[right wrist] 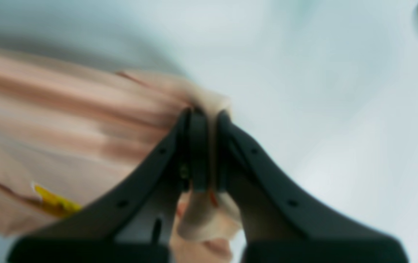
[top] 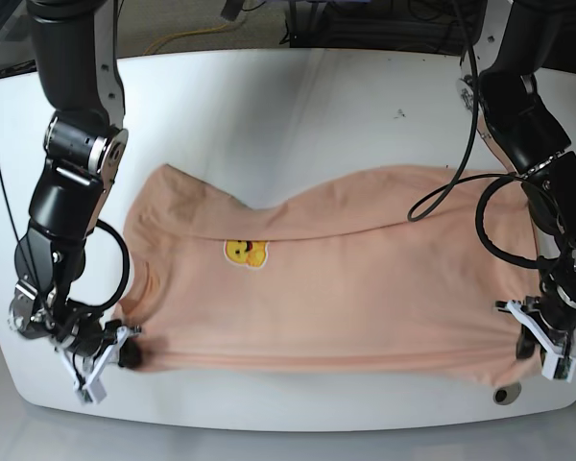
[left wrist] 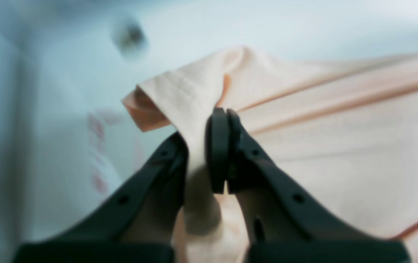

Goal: Fold the T-shirt properly
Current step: 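Lift the hem with both grippers and fold it over toward the collar, then release the right gripper and move it onto the folded sleeve, then pinch the folded sleeve edge with the right gripper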

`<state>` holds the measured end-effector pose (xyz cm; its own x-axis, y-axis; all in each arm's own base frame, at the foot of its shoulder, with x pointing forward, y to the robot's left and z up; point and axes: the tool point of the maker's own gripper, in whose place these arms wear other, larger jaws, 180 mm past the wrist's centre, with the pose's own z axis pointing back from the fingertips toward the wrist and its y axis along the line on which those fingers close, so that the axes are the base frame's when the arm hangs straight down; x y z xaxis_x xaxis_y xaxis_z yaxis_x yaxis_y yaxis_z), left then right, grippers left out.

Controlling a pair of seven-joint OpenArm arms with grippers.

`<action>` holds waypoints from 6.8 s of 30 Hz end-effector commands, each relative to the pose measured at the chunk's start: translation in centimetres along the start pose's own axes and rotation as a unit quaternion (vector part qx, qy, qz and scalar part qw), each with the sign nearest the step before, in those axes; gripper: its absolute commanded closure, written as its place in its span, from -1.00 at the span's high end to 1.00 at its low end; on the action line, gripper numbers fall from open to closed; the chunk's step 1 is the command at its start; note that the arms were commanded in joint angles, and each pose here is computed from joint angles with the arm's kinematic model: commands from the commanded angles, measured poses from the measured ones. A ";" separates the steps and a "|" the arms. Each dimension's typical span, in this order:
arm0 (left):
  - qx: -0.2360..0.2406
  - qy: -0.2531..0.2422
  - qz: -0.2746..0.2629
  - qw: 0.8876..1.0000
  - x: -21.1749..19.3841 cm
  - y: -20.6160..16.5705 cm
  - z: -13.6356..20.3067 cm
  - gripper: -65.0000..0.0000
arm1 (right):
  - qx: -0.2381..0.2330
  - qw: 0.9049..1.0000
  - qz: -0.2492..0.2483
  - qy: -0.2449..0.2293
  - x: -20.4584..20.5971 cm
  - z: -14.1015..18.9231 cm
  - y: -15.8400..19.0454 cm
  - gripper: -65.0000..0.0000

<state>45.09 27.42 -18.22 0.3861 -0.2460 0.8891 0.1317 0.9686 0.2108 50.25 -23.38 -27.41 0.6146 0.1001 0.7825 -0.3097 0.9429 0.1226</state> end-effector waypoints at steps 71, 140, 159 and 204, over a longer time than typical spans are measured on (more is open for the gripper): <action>-0.036 0.321 -0.144 0.935 -25.6 -3.7 15.6 0.28 | -0.049 0.972 0.009 0.229 -28.2 13.7 7.0 -0.29; 0.003 0.334 -0.014 0.942 -30.4 -1.1 13.5 0.29 | 0.135 0.980 0.054 0.133 -19.2 1.1 19.0 0.37; 0.003 0.335 -0.012 0.942 -30.5 -1.0 13.5 0.29 | 0.135 0.982 0.054 0.119 -18.6 0.9 19.1 -0.52; 0.000 0.343 -0.014 0.939 -31.0 -1.2 14.0 0.29 | 0.110 0.984 0.061 0.125 -19.8 -0.3 18.6 -0.71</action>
<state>20.61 33.61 -40.56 0.8678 -0.2200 0.4455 0.1427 0.9692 0.2007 31.60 -7.96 -41.16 0.7242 0.3229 0.6093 -0.5224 0.8336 0.1792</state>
